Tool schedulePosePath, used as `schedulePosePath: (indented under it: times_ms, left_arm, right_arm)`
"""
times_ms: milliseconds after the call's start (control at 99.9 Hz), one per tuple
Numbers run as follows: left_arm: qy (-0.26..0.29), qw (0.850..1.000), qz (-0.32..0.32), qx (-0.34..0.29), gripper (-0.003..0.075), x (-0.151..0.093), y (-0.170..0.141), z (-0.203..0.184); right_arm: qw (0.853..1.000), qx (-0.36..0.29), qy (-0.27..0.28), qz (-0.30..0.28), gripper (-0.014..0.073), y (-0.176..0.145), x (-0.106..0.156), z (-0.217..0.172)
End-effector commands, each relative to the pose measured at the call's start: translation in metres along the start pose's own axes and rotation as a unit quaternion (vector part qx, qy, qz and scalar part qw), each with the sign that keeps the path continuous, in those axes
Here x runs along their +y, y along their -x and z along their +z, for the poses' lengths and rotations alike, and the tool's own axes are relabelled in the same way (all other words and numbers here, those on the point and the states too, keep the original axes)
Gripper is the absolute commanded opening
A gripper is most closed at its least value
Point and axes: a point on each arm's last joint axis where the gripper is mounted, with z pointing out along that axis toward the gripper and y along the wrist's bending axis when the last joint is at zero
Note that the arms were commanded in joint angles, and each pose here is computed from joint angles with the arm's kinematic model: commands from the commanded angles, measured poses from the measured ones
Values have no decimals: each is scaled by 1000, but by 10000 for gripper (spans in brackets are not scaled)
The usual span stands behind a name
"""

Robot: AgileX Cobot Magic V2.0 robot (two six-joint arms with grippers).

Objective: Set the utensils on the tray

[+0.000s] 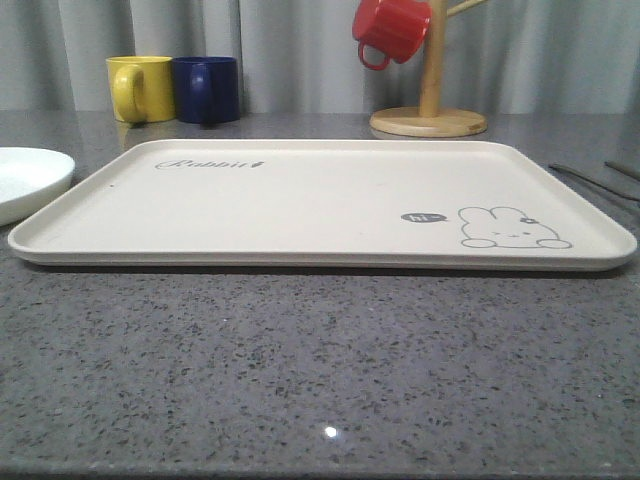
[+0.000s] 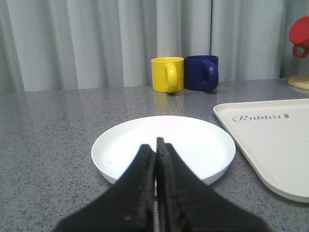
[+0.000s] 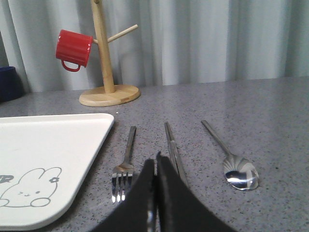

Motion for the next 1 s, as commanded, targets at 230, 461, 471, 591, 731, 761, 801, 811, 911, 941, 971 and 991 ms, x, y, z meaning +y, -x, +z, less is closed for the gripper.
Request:
schedulePosePath:
  times_ms: [230,461,471,591,731,761,801,811,911,941,971,991]
  left_arm:
    - [-1,999,-6,-39,-18,-1,-4,-2]
    - [0,999,-18,-50,-18,0,5,-3]
    - [0,998,-21,-51,-18,0,6,-3]
    - [0,998,-47,-49,-18,1,26,-5]
    - [1,999,-48,-27,-18,4,60,-7]
    - [2,999,-47,-23,-18,4,70,-6]
    - [2,999,-47,-13,-18,5,80,-6]
    - [2,999,-47,-13,-18,5,84,-5]
    - [2,999,-46,15,-18,7,110,1]
    - [2,999,-46,28,-18,7,116,3]
    - [3,998,-46,39,-18,8,125,7]
    - [3,998,-46,48,-18,8,128,9]
  right_arm:
    - [998,-61,2,-6,-68,15,1,-3]
    - [998,-61,2,-6,-68,15,1,-3]
    - [998,-61,2,-6,-68,15,1,-3]
    - [998,-61,2,-6,-68,15,1,-3]
    - [998,-61,2,-6,-68,15,1,-3]
    - [998,-61,2,-6,-68,15,1,-3]
    - [998,-61,2,-6,-68,15,1,-3]
    - [998,-61,2,-6,-68,15,1,-3]
    - [998,-61,2,-6,-68,15,1,-3]
    - [998,-61,2,-6,-68,15,1,-3]
    - [998,-61,2,-6,-68,15,1,-3]
    - [998,-61,2,-6,-68,15,1,-3]
